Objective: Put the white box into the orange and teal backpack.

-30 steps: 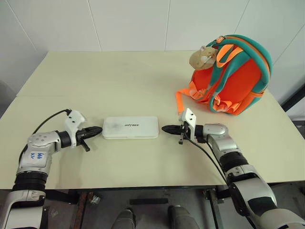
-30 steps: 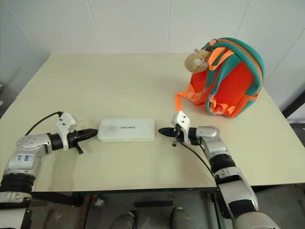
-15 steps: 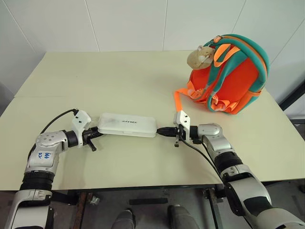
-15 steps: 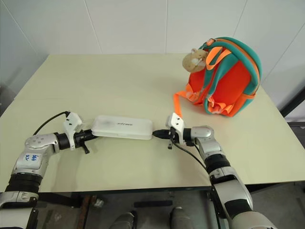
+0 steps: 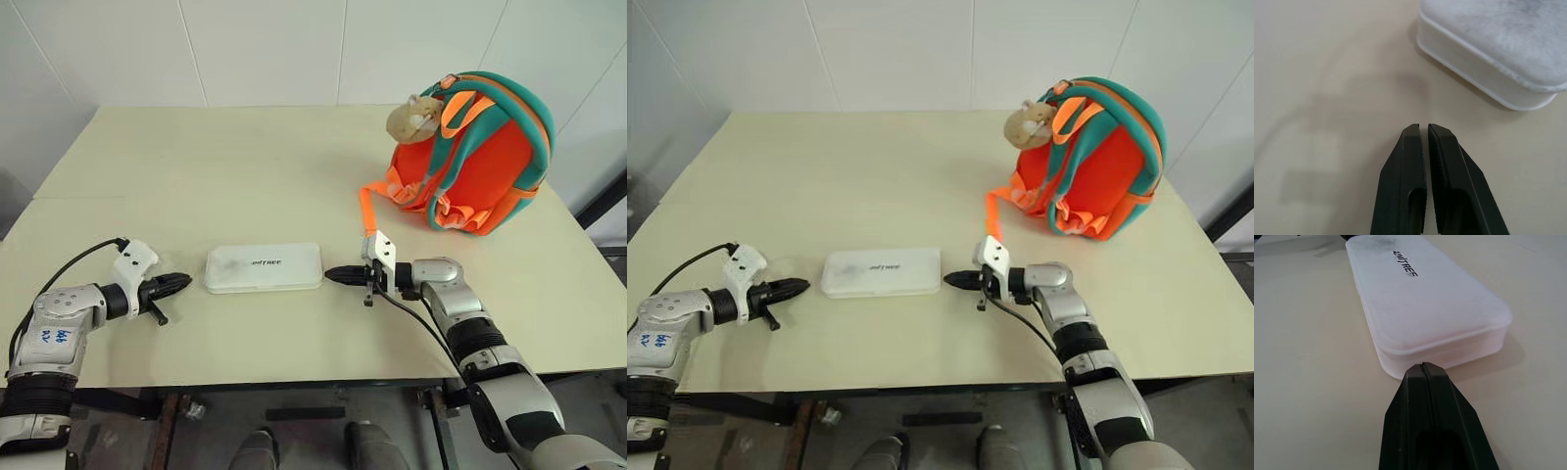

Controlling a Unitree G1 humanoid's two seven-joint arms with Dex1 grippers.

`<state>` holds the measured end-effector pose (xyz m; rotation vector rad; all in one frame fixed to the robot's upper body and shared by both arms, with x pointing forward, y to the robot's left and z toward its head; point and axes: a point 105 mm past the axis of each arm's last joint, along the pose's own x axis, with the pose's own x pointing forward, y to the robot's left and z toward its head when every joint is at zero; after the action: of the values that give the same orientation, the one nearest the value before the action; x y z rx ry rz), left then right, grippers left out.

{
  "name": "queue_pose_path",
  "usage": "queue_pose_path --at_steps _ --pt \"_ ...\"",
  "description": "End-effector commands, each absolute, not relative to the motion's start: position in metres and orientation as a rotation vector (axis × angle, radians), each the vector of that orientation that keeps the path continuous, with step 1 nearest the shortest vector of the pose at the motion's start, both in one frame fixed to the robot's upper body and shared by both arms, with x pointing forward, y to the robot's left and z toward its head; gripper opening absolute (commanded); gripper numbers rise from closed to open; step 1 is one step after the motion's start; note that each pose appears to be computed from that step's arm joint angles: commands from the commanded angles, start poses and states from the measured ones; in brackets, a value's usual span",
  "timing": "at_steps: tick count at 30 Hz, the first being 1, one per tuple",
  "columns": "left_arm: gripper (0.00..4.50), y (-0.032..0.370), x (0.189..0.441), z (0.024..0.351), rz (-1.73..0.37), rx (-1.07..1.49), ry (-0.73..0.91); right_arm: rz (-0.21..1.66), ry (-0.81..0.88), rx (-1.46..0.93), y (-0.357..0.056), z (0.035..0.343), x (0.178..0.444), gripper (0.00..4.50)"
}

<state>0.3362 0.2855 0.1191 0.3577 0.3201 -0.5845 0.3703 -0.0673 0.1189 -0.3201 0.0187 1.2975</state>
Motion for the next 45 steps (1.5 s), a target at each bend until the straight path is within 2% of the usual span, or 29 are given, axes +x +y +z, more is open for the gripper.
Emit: queue_pose_path --at_steps 1,10,16,20,36,41,45 --pt "0.28 0.280 0.339 0.140 -0.574 0.319 0.235 1.304 -0.033 -0.324 -0.061 0.131 0.371 0.00" --pt "0.28 0.249 0.337 0.146 -0.674 0.259 0.189 1.319 -0.046 -0.313 -0.052 0.133 0.371 0.00" --pt "0.28 0.243 0.338 0.139 -0.697 0.252 0.202 1.319 -0.052 -0.306 -0.051 0.134 0.370 0.00" --pt "0.28 0.225 0.336 0.135 -0.777 0.254 0.203 1.339 -0.053 -0.310 -0.054 0.136 0.365 0.00" --pt "0.28 0.172 0.309 0.121 -0.985 0.227 0.239 1.316 0.092 -0.347 -0.119 0.129 0.318 0.00" --pt "0.28 0.158 0.291 0.114 -1.052 0.207 0.280 1.242 0.124 -0.358 -0.138 0.127 0.318 0.00" --pt "0.28 0.157 0.289 0.114 -1.049 0.205 0.285 1.214 0.129 -0.364 -0.144 0.126 0.320 0.00"
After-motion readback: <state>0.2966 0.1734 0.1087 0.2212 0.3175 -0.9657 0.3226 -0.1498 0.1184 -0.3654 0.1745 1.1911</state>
